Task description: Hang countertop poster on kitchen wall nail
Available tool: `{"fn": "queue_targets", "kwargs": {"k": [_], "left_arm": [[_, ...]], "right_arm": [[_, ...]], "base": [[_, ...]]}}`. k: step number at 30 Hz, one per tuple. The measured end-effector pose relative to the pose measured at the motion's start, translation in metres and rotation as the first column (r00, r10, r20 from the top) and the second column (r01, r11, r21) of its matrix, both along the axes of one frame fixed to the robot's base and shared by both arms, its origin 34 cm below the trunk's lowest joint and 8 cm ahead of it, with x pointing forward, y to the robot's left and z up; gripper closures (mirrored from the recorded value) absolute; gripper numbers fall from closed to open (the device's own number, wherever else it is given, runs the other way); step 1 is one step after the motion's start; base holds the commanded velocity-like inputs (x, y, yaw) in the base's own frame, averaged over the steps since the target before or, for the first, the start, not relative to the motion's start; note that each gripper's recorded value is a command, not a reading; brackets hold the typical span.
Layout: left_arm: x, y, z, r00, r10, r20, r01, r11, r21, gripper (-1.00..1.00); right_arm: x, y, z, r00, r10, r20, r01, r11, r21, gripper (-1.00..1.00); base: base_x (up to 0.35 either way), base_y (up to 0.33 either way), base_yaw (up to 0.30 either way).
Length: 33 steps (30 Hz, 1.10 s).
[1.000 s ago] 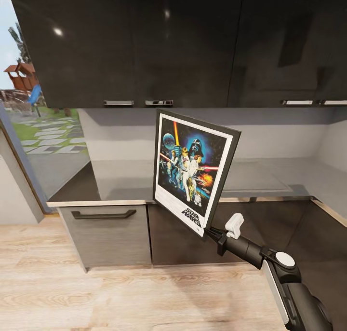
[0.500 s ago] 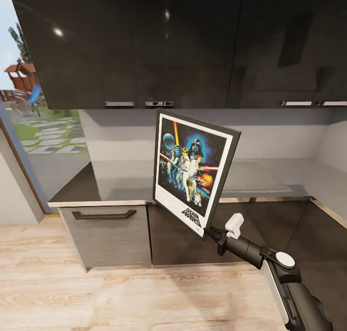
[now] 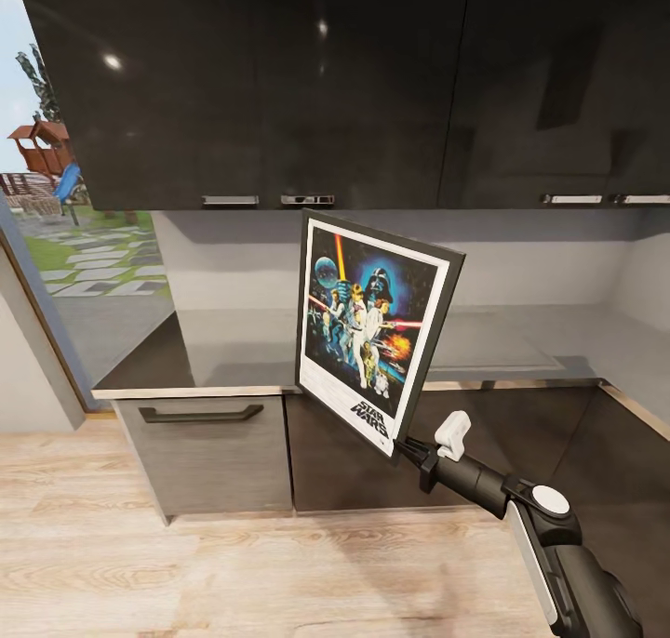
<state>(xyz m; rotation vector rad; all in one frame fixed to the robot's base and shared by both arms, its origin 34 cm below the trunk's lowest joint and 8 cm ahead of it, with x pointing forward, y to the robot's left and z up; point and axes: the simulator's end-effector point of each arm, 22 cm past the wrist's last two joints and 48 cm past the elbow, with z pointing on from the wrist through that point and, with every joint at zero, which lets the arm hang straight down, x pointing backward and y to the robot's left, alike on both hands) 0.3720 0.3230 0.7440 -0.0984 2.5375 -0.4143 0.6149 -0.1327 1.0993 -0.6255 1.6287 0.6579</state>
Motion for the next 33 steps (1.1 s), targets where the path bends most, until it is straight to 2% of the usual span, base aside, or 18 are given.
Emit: {"fn": "queue_targets", "kwargs": {"k": [15, 23, 33], "left_arm": [[0.0013, 0.0008, 0.001, 1.0, -0.001, 0.008, 0.001, 1.0, 0.002, -1.0], [0.0009, 0.0009, 0.0007, 1.0, 0.0, 0.006, 0.0, 1.0, 0.002, -1.0], [0.0005, 0.0009, 0.0005, 1.0, 0.001, 0.004, -0.001, 1.0, 0.002, -1.0]], "right_arm": [[0.0001, 0.0, 0.0, 1.0, 0.0, 0.0, 0.0, 1.0, 0.0, 1.0], [-0.0001, 0.0006, -0.0005, 1.0, 0.001, -0.001, -0.001, 1.0, -0.002, 1.0], [-0.0002, 0.001, -0.0006, 1.0, 0.002, 0.0, -0.002, 1.0, -0.002, 1.0]], "base": [[0.0, 0.0, 0.011], [0.0, 0.02, 0.223], [0.0, 0.229, 0.28]]}}
